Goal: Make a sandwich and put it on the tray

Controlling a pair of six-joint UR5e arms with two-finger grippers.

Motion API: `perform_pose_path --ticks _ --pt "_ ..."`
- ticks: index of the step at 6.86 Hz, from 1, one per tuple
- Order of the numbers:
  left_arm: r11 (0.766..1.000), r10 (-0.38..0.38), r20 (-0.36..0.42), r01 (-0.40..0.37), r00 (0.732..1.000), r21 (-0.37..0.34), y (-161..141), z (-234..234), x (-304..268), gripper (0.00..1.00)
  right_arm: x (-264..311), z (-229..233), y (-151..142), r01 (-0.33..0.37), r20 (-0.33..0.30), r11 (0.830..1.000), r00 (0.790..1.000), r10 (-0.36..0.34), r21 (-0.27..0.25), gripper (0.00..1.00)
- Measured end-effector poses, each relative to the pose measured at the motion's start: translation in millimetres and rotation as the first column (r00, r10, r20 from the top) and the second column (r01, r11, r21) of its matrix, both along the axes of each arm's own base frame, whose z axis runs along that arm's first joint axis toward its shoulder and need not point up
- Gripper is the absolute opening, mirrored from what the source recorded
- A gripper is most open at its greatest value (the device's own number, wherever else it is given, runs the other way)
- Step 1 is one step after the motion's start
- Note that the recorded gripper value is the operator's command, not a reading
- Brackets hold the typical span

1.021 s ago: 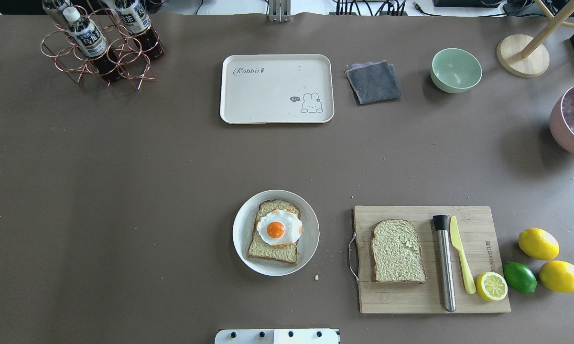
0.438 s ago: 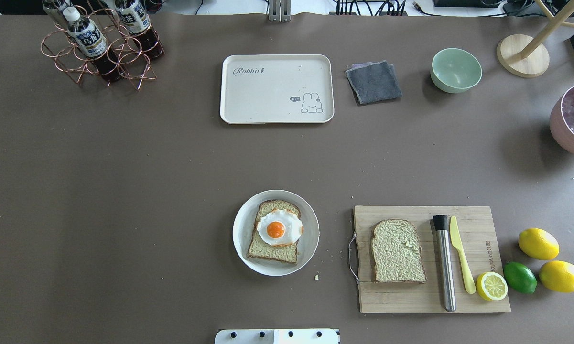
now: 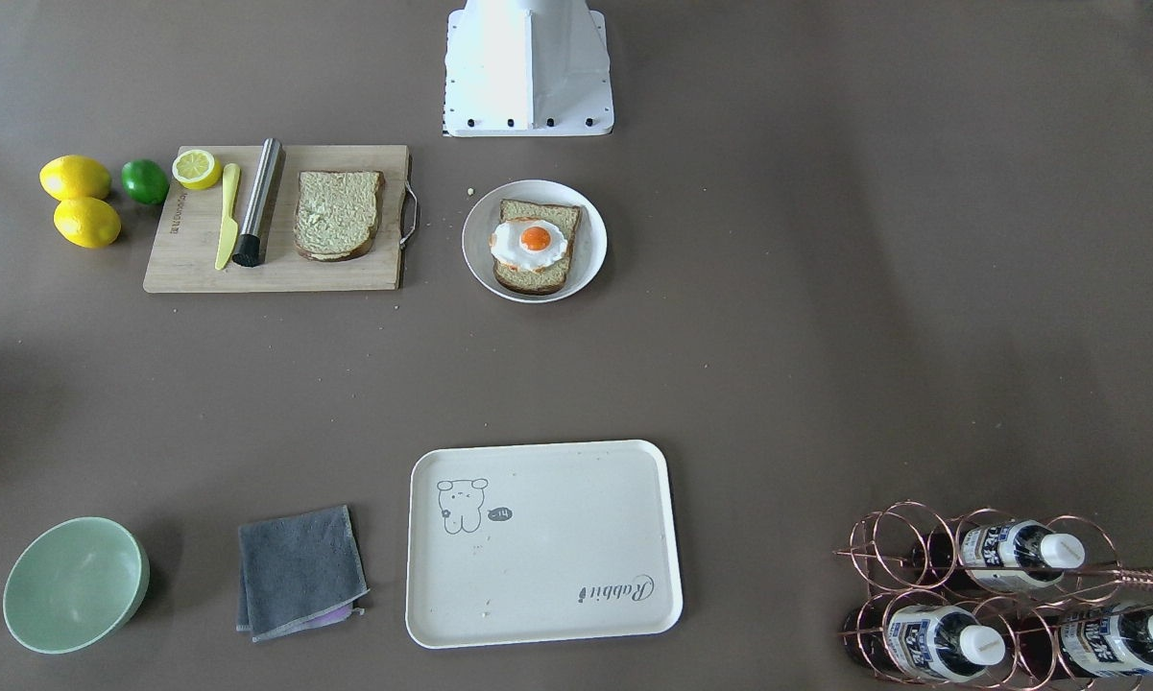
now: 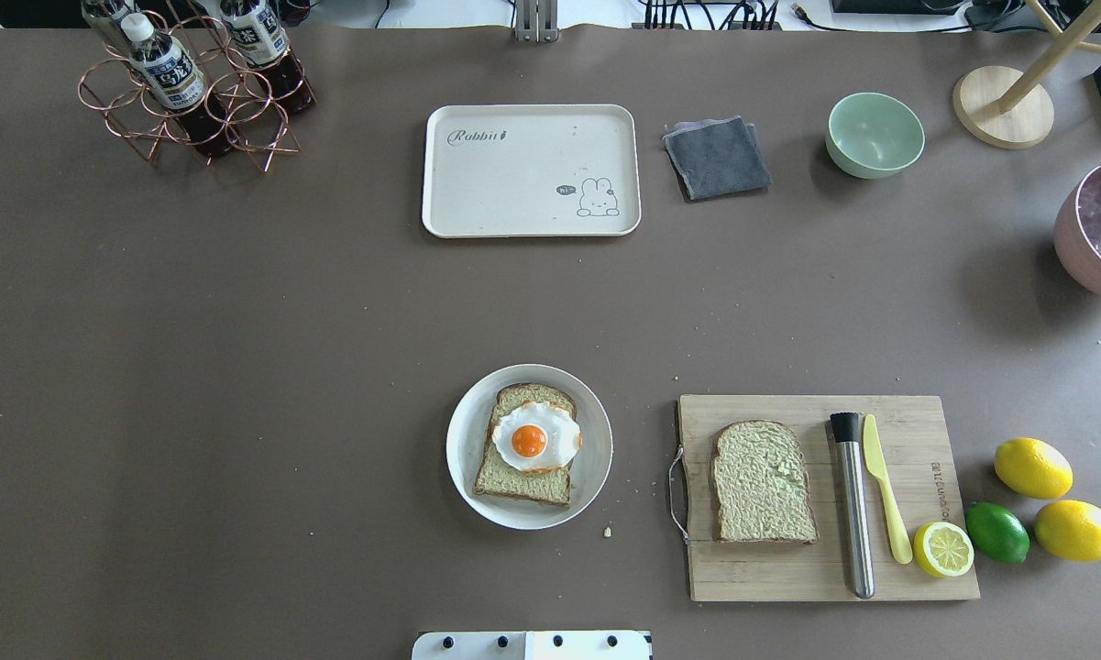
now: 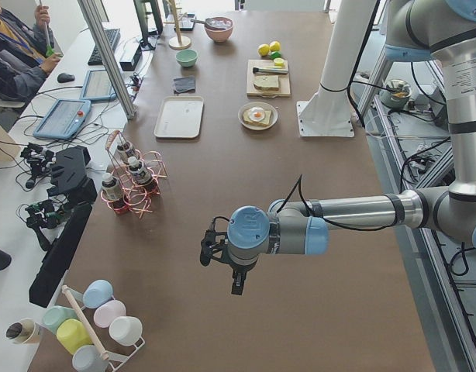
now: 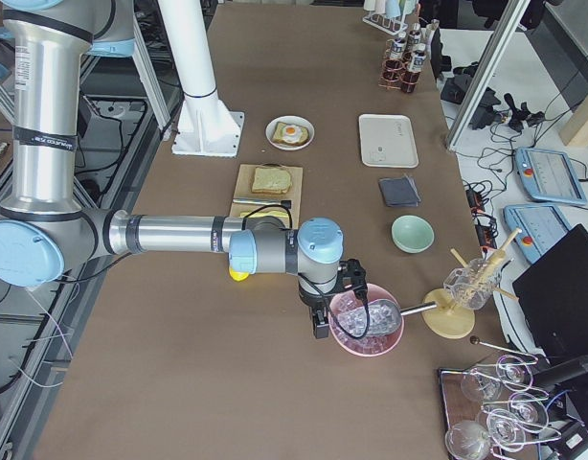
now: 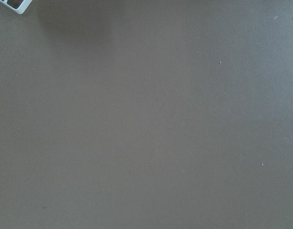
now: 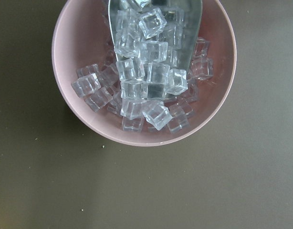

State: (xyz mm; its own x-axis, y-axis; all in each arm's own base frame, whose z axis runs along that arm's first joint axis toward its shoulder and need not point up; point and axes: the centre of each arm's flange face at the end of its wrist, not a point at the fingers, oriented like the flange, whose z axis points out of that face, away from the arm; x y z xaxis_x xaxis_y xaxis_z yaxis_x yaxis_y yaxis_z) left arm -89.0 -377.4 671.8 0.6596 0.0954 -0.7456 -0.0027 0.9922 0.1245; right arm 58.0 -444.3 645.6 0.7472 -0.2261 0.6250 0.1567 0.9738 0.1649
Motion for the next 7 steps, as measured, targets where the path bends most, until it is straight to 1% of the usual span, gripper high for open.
perform_pose_path --ticks 2,7 --pt "1.000 -0.014 0.000 0.014 1.000 -0.025 3 6 1 0.97 -1 -3 -2 0.003 0.004 1.000 1.000 -0.003 0.006 1.00" --pt "1.000 -0.018 0.001 0.018 1.000 -0.023 6 6 1 0.97 -3 -15 -4 0.003 0.025 1.000 1.000 -0.004 0.026 1.00"
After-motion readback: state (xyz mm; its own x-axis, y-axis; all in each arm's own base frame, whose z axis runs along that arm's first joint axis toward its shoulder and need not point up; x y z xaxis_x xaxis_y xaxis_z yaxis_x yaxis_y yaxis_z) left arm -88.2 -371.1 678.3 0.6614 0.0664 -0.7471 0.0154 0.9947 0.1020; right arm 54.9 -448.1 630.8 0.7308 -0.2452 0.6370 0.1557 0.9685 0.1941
